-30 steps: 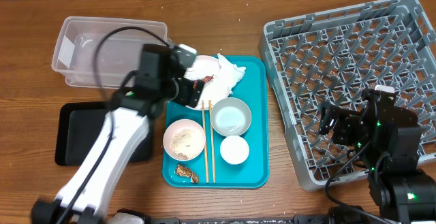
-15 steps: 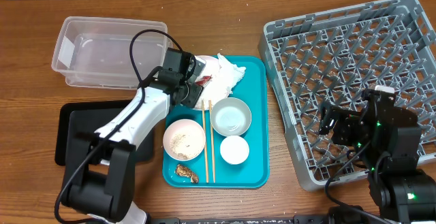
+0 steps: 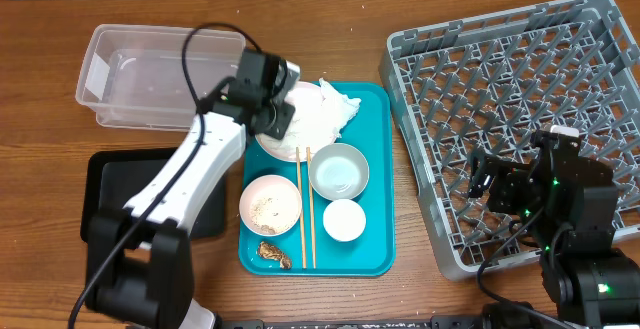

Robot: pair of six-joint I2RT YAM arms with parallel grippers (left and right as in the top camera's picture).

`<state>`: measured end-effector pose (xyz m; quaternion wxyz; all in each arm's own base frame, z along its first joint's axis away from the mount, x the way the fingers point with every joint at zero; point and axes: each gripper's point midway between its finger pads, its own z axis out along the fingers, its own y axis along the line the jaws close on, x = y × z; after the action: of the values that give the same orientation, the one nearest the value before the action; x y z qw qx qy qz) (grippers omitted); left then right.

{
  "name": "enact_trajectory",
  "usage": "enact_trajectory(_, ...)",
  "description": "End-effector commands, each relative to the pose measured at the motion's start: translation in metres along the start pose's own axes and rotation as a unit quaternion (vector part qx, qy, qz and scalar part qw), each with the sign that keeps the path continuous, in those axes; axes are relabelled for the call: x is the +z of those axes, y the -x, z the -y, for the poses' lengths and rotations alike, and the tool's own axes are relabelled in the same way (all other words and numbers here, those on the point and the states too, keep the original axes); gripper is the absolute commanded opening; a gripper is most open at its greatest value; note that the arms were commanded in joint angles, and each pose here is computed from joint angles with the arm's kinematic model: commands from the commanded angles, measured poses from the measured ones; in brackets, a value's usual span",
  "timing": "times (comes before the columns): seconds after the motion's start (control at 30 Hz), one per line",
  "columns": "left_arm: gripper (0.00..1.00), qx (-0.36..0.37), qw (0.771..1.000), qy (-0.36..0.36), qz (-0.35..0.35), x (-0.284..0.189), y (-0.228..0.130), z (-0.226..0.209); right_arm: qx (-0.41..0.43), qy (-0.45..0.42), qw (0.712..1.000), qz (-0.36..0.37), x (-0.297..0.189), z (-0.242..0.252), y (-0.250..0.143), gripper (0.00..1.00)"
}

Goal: Sort waste into correct bins and load items into the dishwasher
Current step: 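Grasp the red snack wrapper with the left gripper, then carry the wrapper left and drop it into the clear bin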

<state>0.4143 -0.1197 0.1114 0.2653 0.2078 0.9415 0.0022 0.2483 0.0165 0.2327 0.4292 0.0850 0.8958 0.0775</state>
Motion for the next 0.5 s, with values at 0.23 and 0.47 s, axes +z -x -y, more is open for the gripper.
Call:
enact_trajectory(0.23, 0.04, -0.159, 0.977, 0.097, 0.101, -0.069, 0.044, -0.111, 0.0, -0.001, 1.0, 0.016, -0.007, -0.001, 0.009, 1.0)
enact_trajectory(0.47, 0.71, -0.193, 0.975, 0.079, 0.076, -0.048, 0.026, -0.133, 0.0, -0.001, 1.0, 0.016, -0.007, -0.001, 0.009, 1.0)
